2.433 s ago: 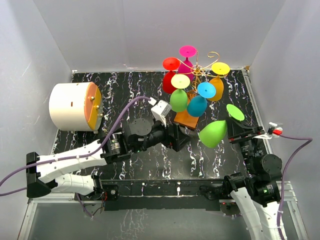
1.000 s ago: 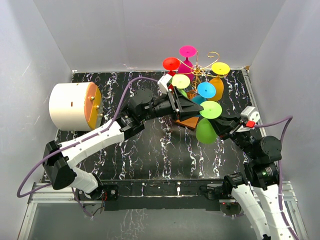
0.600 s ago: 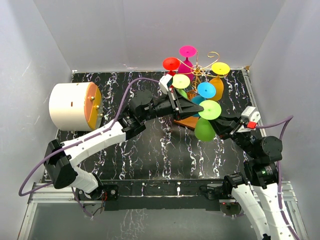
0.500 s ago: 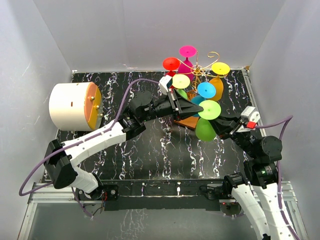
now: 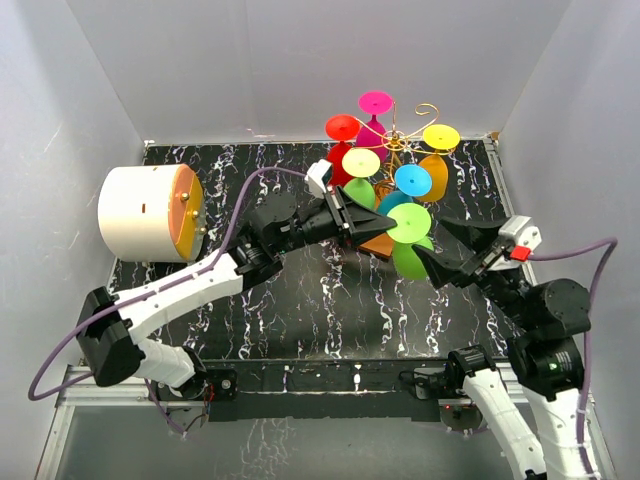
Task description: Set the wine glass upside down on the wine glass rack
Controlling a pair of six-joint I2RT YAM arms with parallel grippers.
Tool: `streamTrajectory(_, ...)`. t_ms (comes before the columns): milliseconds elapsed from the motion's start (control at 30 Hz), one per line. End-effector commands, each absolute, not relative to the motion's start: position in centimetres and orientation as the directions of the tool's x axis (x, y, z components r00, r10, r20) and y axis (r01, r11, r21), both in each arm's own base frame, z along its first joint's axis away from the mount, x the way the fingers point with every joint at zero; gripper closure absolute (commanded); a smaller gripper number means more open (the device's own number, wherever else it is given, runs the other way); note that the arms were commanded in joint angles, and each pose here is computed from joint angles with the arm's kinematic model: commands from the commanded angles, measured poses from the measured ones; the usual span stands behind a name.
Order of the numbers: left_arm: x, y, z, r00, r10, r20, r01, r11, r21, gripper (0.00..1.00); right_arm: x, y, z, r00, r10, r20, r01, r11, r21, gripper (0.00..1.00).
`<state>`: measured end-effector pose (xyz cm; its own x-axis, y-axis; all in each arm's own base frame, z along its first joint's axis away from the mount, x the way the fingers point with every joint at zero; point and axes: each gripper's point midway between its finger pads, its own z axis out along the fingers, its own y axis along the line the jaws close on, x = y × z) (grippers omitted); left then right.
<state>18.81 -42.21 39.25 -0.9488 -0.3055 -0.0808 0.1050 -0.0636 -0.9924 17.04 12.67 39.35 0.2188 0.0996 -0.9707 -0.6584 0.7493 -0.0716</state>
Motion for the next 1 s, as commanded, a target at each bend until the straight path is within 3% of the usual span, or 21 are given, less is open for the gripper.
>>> streamTrajectory(0, 18.4, -40.0, 40.7, -0.926, -0.368, -0.083, 0.124, -0.088, -0.988, 1.00, 14.9, 12.2, 42.1, 0.175, 0.160, -0.971, -0.660, 0.751, 0.005, 0.32)
streamTrajectory(300, 18.3, -39.4, 39.5, -0.919, -0.382, -0.098, 0.125, -0.046, -0.991, 1.00, 16.4, 13.2, 45.5, -0.194, 0.318, -0.928, -0.602, 0.709, 0.369, 0.45)
streamTrajectory(600, 18.6, -38.3, 39.4, -0.884, -0.434, -0.172, 0.193, -0.003, -0.981, 1.00, 17.4, 15.6, 41.1, -0.597, 0.316, -0.738, -0.447, 0.633, 0.633, 0.52)
streamTrajectory(967, 18.6, -38.1, 39.9, -0.874, -0.439, -0.207, 0.228, 0.004, -0.974, 1.00, 16.8, 18.0, 39.8, -0.683, 0.383, -0.622, -0.456, 0.442, 0.772, 0.67)
